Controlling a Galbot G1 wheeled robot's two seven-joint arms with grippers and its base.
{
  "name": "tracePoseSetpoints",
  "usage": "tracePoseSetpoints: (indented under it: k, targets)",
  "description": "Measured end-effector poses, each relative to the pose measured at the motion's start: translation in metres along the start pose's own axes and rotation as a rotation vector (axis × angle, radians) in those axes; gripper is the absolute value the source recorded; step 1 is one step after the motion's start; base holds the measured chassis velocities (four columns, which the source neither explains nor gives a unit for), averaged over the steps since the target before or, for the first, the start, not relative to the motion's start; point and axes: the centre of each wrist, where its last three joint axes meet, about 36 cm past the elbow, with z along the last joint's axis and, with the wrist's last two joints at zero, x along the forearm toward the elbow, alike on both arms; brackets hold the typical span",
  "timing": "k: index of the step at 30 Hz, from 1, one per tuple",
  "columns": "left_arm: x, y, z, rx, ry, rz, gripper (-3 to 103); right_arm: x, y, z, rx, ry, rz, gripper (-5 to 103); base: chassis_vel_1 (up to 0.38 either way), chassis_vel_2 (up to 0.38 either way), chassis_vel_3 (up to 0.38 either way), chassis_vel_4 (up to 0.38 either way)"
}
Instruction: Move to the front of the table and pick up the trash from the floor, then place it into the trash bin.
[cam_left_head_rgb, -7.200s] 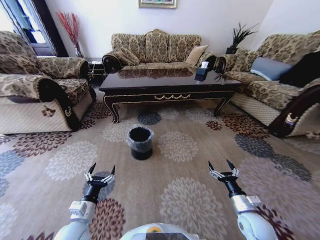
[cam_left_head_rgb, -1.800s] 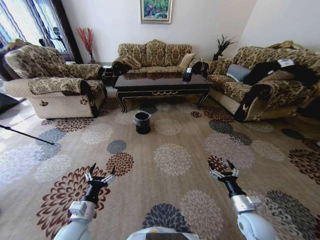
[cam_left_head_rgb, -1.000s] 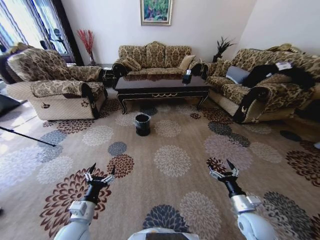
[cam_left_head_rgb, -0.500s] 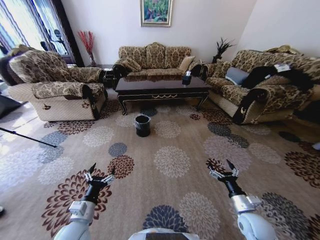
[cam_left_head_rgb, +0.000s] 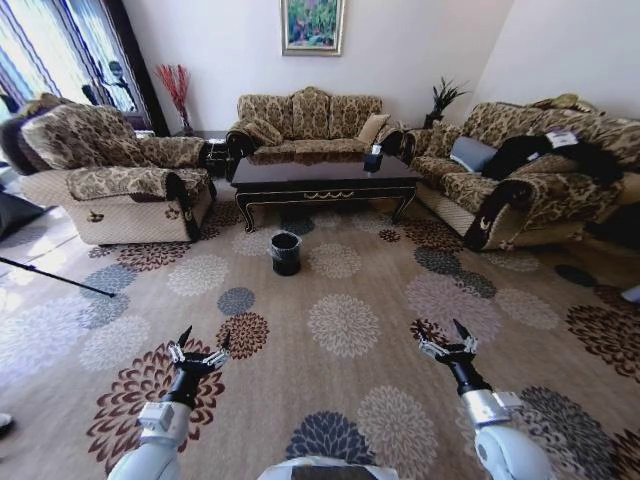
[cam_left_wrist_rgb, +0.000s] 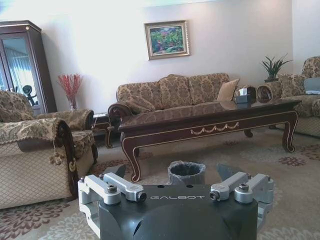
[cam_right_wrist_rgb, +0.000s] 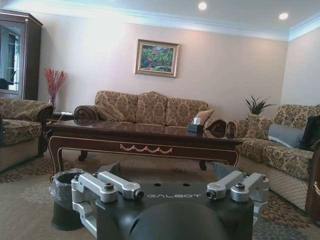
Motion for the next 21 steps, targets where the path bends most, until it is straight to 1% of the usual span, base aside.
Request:
tracePoseSetpoints:
  k: [21]
  targets:
    - [0.0000,0.0000,0.0000,0.000,0.000,0.000,100,0.0000,0.0000,0.0000,0.000,0.000,0.000,100,0.000,0.000,0.000,0.000]
